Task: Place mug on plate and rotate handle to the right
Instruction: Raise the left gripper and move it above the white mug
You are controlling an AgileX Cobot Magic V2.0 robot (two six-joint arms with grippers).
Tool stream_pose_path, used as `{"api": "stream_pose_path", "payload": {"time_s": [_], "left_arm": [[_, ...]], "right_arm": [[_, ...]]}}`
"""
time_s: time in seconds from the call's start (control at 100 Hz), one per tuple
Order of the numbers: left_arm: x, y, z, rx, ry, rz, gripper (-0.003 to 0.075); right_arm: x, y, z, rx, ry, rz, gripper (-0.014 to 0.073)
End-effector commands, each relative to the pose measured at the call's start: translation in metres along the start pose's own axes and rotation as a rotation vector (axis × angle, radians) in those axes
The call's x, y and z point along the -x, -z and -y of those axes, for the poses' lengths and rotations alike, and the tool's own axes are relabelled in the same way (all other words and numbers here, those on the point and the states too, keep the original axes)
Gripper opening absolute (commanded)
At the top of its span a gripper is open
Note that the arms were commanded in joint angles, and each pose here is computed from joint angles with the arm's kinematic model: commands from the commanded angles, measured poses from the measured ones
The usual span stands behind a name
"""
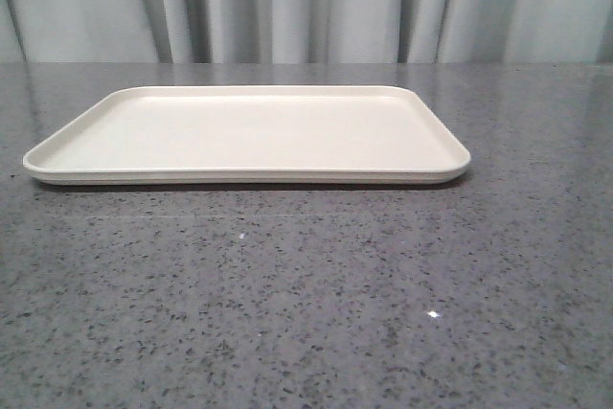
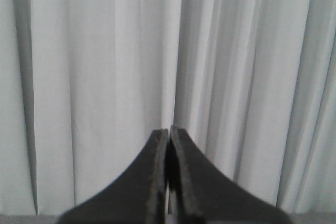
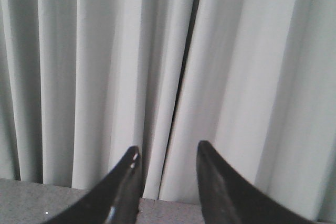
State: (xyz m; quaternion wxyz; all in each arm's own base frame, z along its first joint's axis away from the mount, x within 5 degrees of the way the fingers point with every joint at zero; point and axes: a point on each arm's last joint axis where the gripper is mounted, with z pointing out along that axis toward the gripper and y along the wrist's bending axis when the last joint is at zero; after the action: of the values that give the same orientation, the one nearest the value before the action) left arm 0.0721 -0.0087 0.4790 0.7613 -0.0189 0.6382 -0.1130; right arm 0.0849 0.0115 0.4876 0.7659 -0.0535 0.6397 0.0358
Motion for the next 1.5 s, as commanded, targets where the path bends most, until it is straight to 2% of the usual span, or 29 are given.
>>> {"api": "stream_pose_path", "payload": {"time_s": [0.0,0.13,0.22,0.47,0.58,0.72,1.03,1.17,1.31,1.49], "left_arm": [[0.012,-0.007,0.002,-0.001,0.008,0.001,-0.0018],[0.017,-0.014,0.003,0.007,0.008,-0.052,-0.0016],[0.019,-0.017,0.004,0.012,0.010,-0.093,0.0024],[0.029,-0.026,0.006,0.019,-0.003,-0.147,0.0308],[0.033,-0.024,0.006,0.018,-0.003,-0.145,0.0372],[0.036,-0.021,0.007,0.022,-0.004,-0.173,0.0379],[0.053,-0.022,0.006,0.082,-0.071,-0.296,0.0379],[0.059,-0.030,0.000,0.164,-0.126,-0.399,0.0379],[0.051,-0.041,-0.010,0.268,-0.170,-0.591,0.0379],[0.037,-0.057,-0.013,0.270,-0.198,-0.668,0.0379]], "right_arm": [[0.016,0.000,0.003,-0.034,0.042,0.103,0.0309],[0.018,0.000,0.004,-0.040,0.043,0.124,0.0309],[0.018,0.000,0.004,-0.043,0.043,0.132,0.0309],[0.019,0.000,0.004,-0.044,0.045,0.135,0.0309],[0.020,0.000,0.004,-0.048,0.045,0.149,0.0309],[0.024,0.001,0.005,-0.060,0.047,0.191,0.0309],[0.022,0.001,0.005,-0.055,0.047,0.171,0.0309],[0.022,0.001,0.005,-0.055,0.051,0.171,0.0309],[0.021,0.000,0.005,-0.054,0.052,0.165,0.0309],[0.020,-0.001,0.004,-0.049,0.052,0.148,0.0309]]}}
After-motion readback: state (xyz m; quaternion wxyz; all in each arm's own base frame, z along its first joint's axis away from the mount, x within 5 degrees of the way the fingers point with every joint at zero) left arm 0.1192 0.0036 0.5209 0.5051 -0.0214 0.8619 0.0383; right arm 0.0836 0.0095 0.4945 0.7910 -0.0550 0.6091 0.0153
